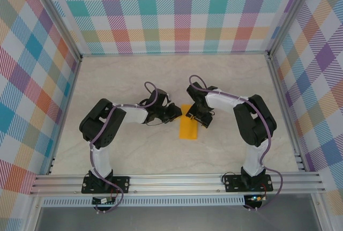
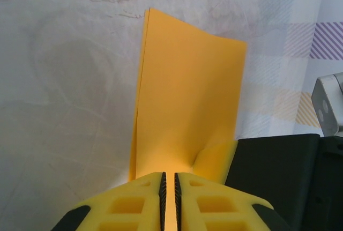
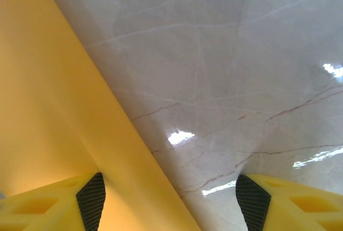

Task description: Fold a paper plane with a square sheet of paper (pick it up from the middle)

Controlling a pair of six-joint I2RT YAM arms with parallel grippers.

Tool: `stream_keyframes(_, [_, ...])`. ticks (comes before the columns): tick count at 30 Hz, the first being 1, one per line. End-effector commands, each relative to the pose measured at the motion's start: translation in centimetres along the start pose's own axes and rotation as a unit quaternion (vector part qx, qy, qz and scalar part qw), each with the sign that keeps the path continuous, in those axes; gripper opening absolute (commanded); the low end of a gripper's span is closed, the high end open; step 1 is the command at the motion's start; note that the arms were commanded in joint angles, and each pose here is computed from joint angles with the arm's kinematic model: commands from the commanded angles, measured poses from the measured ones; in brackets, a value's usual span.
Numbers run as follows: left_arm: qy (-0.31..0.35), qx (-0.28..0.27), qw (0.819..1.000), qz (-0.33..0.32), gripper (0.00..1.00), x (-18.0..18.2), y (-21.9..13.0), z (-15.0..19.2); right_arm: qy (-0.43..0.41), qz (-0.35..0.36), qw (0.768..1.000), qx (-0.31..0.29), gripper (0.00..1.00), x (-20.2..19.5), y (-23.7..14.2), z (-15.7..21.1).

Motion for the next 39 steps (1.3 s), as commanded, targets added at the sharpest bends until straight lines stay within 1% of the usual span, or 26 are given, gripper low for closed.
stream_keyframes(1, [0.015, 0.027, 0.999, 0.023, 0.13, -1.5, 0.9, 0.8, 0.008, 0.05, 0.998, 0.038, 0.7, -2.4, 4.1, 1.1])
stream_keyframes(17, [-0.008, 0.043, 0.997, -0.061, 0.09, 2.0, 1.9, 1.6, 0.007, 0.05, 0.998, 0.037, 0.7, -2.4, 4.1, 1.1])
stream_keyframes(20, [-0.009, 0.046, 0.996, -0.082, 0.09, 2.7, 1.7, 1.9, 0.003, 0.041, 0.999, 0.033, 0.7, -2.1, 3.6, 1.0])
stream_keyframes(23, [-0.009, 0.05, 0.994, -0.1, 0.08, 3.4, 1.6, 2.1, -0.021, -0.005, 1.0, 0.017, 0.7, -0.7, 1.5, 0.6])
stream_keyframes(27, [-0.009, 0.06, 0.99, -0.126, 0.08, 4.5, 1.5, 2.5, -0.061, -0.086, 0.994, -0.022, 0.72, 1.1, -3.1, -0.2])
stream_keyframes(30, [-0.011, 0.07, 0.987, -0.144, 0.08, 5.2, 1.7, 2.8, -0.08, -0.115, 0.989, -0.046, 0.73, 1.1, -5.9, -0.6])
stream_keyframes(32, [-0.012, 0.076, 0.985, -0.154, 0.07, 5.6, 1.8, 3.0, -0.087, -0.138, 0.985, -0.054, 0.72, 1.0, -7.0, -0.7])
stream_keyframes(34, [-0.012, 0.082, 0.983, -0.162, 0.07, 6.0, 1.9, 3.2, -0.11, -0.179, 0.976, -0.054, 0.69, 1.6, -7.9, -0.3])
stream_keyframes(35, [-0.013, 0.084, 0.982, -0.167, 0.07, 6.3, 1.9, 3.3, -0.121, -0.195, 0.972, -0.05, 0.65, 1.8, -8.2, 0.0])
stream_keyframes(37, [-0.014, 0.088, 0.981, -0.173, 0.07, 6.5, 2.0, 3.4, -0.145, -0.225, 0.963, -0.038, 0.57, 2.5, -8.5, 0.6])
stream_keyframes(39, [-0.018, 0.091, 0.98, -0.176, 0.07, 6.8, 2.2, 3.5, -0.161, -0.25, 0.955, -0.018, 0.45, 3.3, -8.4, 1.2])
Point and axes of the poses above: each hand's point on the last joint's axis, 136 mm out from that joint toward the fingers, its own y axis out along the fingers, its own x axis along the line the jaws close on, z = x × y, the point moved 3 cm from there along -y, back along the fingers, and after that the axes turned 2 degrees about y, right-handed, at the moved point
